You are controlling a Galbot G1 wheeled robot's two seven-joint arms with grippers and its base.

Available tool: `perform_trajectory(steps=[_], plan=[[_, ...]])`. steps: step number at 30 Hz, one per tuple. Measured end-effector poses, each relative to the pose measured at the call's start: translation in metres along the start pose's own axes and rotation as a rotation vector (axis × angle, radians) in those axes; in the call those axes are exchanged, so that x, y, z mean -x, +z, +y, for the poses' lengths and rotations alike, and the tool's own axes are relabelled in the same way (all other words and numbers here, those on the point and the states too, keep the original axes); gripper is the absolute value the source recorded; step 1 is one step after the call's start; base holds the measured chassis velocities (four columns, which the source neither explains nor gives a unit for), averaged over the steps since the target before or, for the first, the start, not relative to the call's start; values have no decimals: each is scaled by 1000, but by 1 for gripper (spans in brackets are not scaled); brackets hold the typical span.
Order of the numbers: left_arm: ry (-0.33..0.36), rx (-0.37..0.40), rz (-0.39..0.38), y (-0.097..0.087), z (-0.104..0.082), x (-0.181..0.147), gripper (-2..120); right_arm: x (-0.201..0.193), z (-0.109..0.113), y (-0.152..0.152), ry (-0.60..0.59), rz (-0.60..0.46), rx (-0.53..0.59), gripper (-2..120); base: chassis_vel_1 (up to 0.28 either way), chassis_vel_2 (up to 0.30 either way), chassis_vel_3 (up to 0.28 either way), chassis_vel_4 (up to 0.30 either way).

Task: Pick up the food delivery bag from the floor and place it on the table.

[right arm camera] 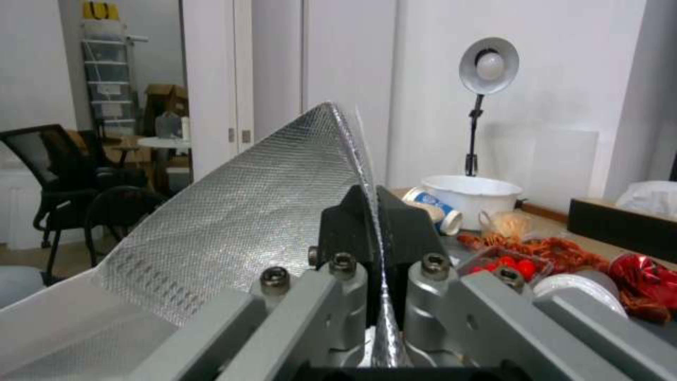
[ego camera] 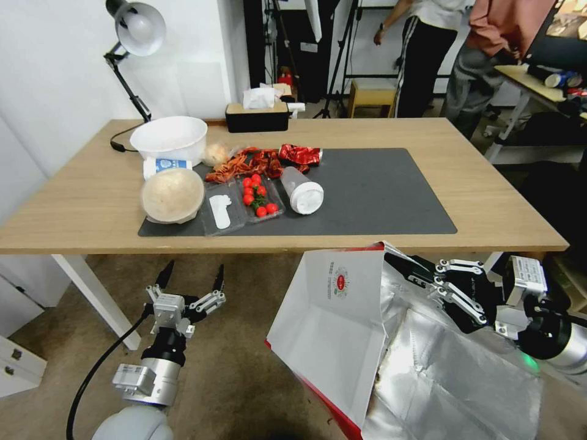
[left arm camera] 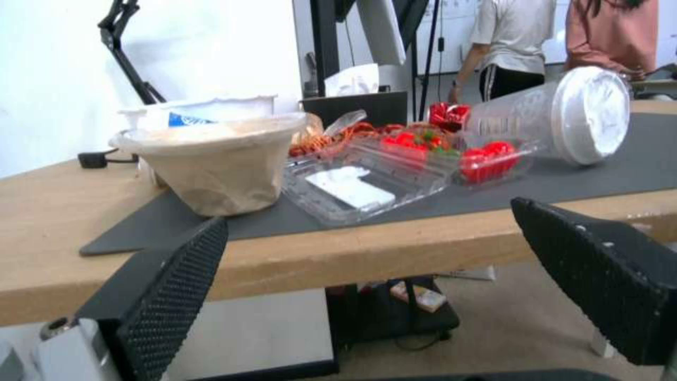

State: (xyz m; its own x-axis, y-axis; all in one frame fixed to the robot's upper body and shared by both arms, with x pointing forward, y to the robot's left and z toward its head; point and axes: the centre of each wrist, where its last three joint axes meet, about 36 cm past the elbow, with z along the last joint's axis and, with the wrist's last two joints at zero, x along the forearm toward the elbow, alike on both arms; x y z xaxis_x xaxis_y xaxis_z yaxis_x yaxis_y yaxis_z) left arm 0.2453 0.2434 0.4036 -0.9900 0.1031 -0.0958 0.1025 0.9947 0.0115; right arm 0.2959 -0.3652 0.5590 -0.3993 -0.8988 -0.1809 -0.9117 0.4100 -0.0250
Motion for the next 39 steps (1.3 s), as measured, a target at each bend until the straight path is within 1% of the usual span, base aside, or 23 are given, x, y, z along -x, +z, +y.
perform_trajectory(steps=[19, 25, 39], plan=[[-1, -2, -2, 2, -1, 1, 100, -1, -2, 1, 2, 5, 0, 0, 0, 0, 0, 0], [6, -24, -16, 1, -2, 1, 100, -1, -3, 0, 2, 7, -2, 0, 0, 0, 0, 0], [9, -24, -33, 1, -2, 4, 100, 0, -2, 1, 4, 2, -1, 0, 0, 0, 0, 0]])
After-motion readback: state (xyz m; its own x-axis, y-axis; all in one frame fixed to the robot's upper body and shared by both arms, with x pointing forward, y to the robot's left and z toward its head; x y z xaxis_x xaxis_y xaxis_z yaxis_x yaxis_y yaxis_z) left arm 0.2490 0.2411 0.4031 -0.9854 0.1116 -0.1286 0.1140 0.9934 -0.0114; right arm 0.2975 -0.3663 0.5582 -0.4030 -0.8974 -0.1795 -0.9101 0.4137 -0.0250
